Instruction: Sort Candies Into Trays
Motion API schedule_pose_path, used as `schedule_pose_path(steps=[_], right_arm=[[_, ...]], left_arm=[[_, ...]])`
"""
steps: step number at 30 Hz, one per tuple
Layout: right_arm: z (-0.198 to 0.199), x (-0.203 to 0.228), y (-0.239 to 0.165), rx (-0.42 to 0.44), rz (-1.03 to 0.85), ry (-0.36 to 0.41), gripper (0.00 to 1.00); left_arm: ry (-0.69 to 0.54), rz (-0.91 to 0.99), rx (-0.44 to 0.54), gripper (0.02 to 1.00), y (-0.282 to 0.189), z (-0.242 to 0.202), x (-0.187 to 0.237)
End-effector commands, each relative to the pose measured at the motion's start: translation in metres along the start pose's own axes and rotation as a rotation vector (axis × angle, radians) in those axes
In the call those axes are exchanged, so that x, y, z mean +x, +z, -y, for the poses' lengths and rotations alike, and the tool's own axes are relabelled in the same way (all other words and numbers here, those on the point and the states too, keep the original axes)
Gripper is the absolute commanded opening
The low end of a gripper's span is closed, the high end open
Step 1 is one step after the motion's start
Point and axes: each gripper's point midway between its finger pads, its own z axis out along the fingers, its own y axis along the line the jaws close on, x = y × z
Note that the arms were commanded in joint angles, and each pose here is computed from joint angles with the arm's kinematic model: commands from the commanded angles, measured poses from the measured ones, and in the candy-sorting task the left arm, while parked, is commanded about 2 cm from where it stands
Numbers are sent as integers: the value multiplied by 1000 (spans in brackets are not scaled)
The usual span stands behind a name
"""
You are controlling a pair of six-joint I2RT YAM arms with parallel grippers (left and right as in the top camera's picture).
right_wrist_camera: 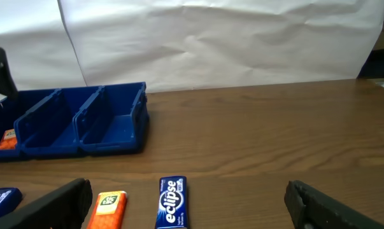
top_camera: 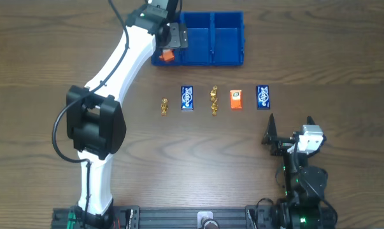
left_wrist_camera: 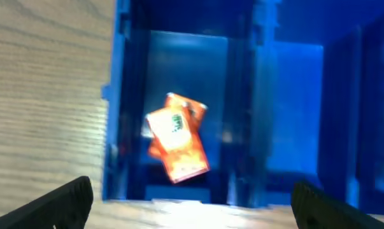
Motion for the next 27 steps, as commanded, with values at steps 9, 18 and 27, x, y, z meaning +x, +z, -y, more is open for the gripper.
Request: schedule_pose_path(steps=[9, 18, 27], right_arm=[[1, 1, 0, 4, 0, -5, 1000], [1, 1, 0, 4, 0, -5, 1000], [1, 1, 0, 4, 0, -5, 1000]], left_arm=[[63, -35, 116, 1000, -55, 192, 114], [28, -202, 26, 961, 19, 196, 181], [27, -196, 35, 899, 33, 203, 187]])
